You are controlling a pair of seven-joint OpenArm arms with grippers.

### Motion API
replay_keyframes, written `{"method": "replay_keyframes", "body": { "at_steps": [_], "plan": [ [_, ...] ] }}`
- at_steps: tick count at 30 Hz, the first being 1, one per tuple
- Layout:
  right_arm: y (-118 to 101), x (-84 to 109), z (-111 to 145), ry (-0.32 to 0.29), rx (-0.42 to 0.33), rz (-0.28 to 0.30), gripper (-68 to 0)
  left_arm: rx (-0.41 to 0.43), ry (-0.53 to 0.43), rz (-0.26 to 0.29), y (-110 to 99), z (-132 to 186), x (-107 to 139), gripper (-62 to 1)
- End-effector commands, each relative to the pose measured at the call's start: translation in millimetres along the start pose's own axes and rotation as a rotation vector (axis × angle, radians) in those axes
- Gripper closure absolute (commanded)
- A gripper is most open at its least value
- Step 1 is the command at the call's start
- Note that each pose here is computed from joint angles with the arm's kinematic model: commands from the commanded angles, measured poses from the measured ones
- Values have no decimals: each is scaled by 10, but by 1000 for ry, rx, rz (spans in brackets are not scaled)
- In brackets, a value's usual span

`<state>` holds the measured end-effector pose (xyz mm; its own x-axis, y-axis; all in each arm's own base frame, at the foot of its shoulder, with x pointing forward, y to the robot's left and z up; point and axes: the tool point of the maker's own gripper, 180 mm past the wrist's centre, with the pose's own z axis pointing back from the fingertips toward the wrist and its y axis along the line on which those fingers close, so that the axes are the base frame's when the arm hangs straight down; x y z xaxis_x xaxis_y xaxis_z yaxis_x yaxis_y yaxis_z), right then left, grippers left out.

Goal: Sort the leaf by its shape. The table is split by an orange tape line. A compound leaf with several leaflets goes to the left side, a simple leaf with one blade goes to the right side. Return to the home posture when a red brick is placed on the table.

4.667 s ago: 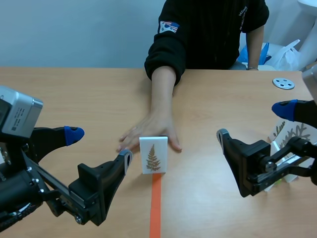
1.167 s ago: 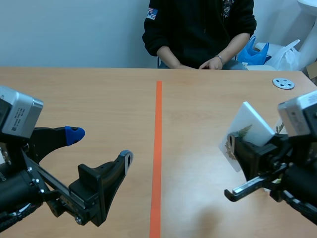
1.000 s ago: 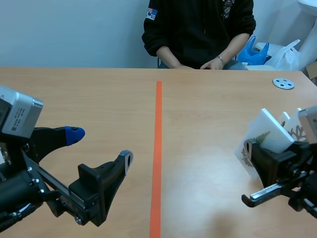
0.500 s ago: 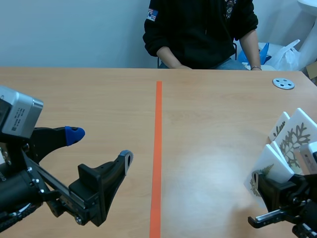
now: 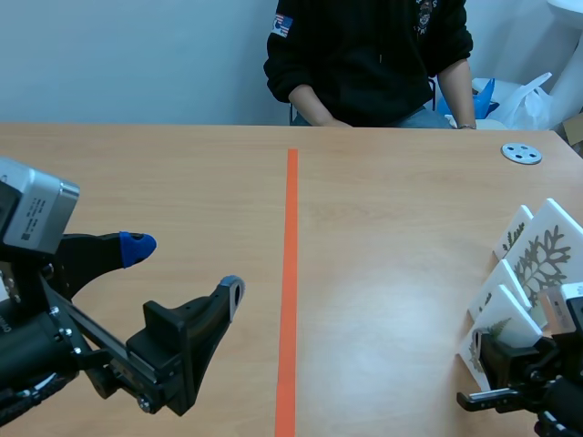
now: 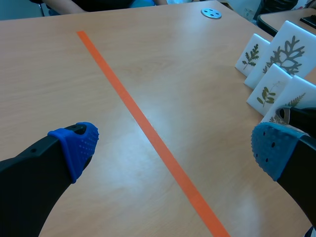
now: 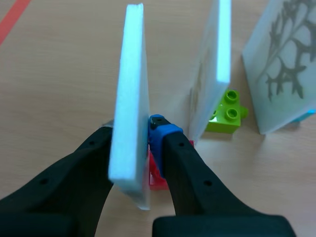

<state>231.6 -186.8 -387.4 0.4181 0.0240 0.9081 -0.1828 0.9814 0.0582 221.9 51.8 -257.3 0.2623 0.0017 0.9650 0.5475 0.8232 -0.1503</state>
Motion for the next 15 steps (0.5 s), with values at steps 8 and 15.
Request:
{"method": "replay_keyframes", "body": {
  "at_steps": [8, 15],
  "plan": [
    [-46, 235, -4, -93, -14, 22, -274, -1, -25, 0, 5, -7, 64, -623],
    [-23, 407, -5, -154, -7, 32, -287, -1, -25, 0, 5, -7, 64, -623]
  ]
}}
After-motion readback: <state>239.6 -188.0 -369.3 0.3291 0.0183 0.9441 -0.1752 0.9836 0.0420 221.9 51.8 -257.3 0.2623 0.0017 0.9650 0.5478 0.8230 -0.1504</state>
